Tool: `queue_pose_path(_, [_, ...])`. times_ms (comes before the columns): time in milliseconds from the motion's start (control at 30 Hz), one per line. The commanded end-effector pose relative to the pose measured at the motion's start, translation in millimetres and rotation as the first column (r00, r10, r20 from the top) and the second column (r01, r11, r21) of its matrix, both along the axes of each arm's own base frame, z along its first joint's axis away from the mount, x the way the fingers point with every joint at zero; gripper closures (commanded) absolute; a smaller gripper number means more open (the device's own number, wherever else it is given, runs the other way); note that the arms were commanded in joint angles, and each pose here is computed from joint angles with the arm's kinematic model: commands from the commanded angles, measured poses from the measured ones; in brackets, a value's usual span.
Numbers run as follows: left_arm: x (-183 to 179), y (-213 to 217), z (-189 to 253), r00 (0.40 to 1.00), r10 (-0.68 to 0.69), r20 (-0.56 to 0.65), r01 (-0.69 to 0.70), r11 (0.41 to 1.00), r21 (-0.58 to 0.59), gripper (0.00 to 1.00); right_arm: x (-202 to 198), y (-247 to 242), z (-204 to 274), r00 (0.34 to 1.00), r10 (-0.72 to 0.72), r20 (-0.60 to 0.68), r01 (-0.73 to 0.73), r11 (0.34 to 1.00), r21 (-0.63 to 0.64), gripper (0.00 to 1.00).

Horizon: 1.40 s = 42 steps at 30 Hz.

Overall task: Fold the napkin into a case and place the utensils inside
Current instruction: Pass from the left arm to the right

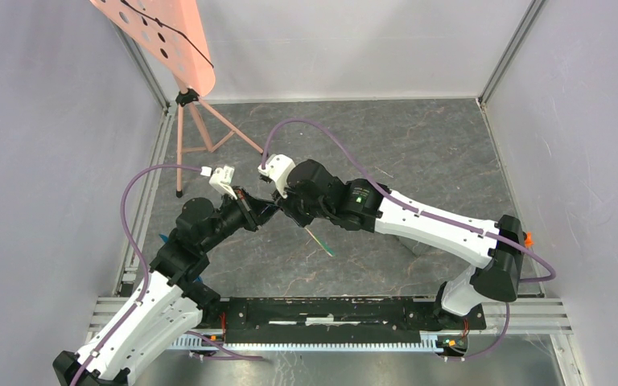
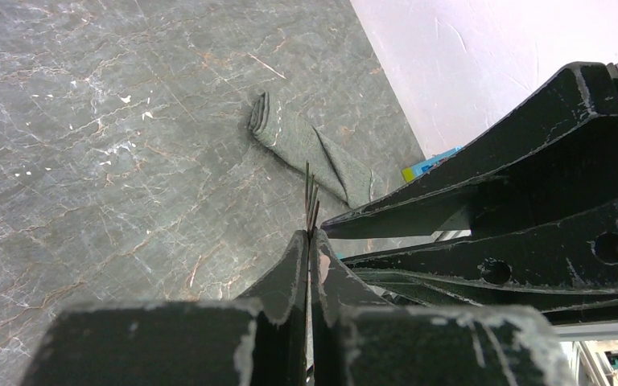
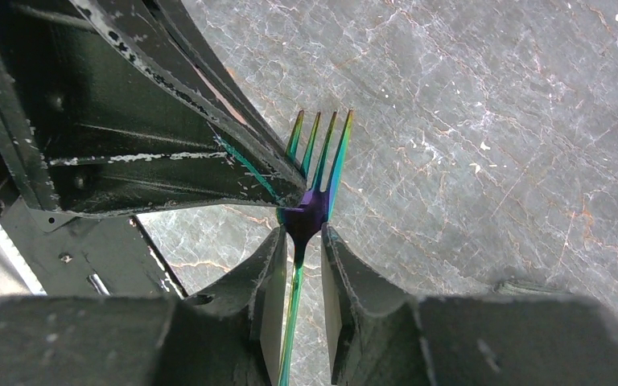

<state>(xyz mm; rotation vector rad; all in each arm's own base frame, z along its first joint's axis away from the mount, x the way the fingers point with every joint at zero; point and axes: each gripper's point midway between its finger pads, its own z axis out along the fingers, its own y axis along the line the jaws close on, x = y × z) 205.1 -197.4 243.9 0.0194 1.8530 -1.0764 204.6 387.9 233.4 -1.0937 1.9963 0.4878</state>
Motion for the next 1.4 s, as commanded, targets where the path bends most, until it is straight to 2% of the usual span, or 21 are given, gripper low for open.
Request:
queue_pose_path(0, [0,-1,35,0.992,-0.017,0.121,0.019,1.000,-0.019,0.98,5,7,10,1.000,-0.004,0.030,0.003,1.000,0.022,0.71])
queue_pose_path(300, [0,0,36,0.992,-0.015,0.125,0.017,1.000,-0.014,0.98,4,2,2,1.000,-0.009,0.026,0.009,1.000,0.006,0.73])
queue_pose_path(533, [0,1,34,0.992,-0.012,0.123,0.013,1.000,-0.006,0.98,6,-3,1,0.999,-0.029,0.034,0.029,1.000,0.000,0.66])
queue_pose_path(867, [1,1,36,0.992,-0.007,0.125,0.008,1.000,-0.008,0.98,3,-5,-5,0.999,-0.022,0.025,0.022,1.000,0.003,0.66])
queue_pose_path(967, [1,0,38,0.991,-0.010,0.130,0.012,1.000,-0.012,0.98,3,-4,-6,0.999,-0.022,0.026,0.022,1.000,0.002,0.68])
queue_pose_path(1100, [2,-1,35,0.992,-0.014,0.123,0.015,1.000,-0.007,0.98,6,-2,-2,0.999,-0.026,0.037,0.026,1.000,0.016,0.76])
queue_pose_path(1133, [2,-1,34,0.993,-0.015,0.120,0.016,1.000,-0.006,0.98,6,-1,0,0.999,-0.026,0.038,0.025,0.999,0.019,0.75])
queue_pose_path(1233, [2,-1,31,0.993,-0.019,0.117,0.018,1.000,0.004,0.98,7,2,5,0.999,-0.023,0.039,0.022,0.999,0.023,0.65])
queue_pose_path(1367, [2,0,28,0.993,-0.017,0.113,0.016,1.000,0.017,0.98,7,-1,8,0.999,-0.029,0.042,0.029,0.999,0.013,0.64])
